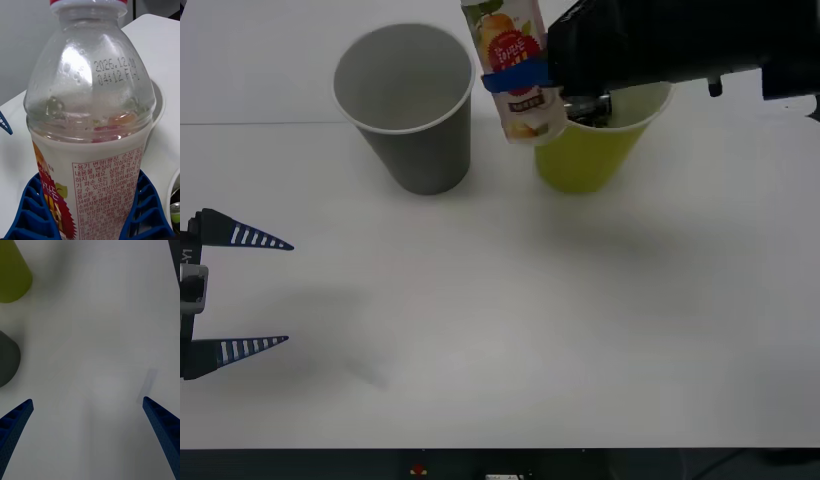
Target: Put the can into the green bin and the plastic bottle into the gray bin
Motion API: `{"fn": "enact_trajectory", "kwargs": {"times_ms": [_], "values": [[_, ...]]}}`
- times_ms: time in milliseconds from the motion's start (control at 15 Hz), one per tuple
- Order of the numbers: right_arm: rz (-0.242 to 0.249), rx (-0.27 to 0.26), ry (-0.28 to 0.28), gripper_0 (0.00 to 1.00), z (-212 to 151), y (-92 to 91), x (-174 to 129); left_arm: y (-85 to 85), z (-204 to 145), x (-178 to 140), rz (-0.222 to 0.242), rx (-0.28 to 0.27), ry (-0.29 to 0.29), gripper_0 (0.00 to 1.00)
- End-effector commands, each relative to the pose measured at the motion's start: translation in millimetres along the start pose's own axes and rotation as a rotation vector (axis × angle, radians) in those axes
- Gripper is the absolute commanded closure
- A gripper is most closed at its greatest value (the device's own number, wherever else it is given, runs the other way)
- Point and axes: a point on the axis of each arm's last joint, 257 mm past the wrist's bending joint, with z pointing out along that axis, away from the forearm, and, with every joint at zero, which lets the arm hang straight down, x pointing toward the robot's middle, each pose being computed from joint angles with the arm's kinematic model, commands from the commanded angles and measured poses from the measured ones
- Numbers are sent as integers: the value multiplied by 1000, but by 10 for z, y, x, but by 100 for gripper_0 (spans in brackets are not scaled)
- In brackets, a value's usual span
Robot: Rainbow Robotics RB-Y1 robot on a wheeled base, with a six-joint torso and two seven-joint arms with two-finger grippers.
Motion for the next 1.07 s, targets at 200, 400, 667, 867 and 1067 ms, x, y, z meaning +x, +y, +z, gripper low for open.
{"fn": "enact_trajectory", "kwargs": {"times_ms": [200, 400, 667, 867, 1067], "values": [[-13, 30, 59, 100, 602, -95, -283, 0, 0, 0, 0, 0, 0, 0], [-31, 41, 73, 100, 919, -115, -495, 0, 0, 0, 0, 0, 0, 0], [-37, 54, 41, 100, 1370, -147, -658, 0, 0, 0, 0, 0, 0, 0], [-62, 85, 15, 100, 1660, -202, -632, 0, 0, 0, 0, 0, 0, 0], [-84, 93, 23, 100, 1775, -216, -610, 0, 0, 0, 0, 0, 0, 0]]}}
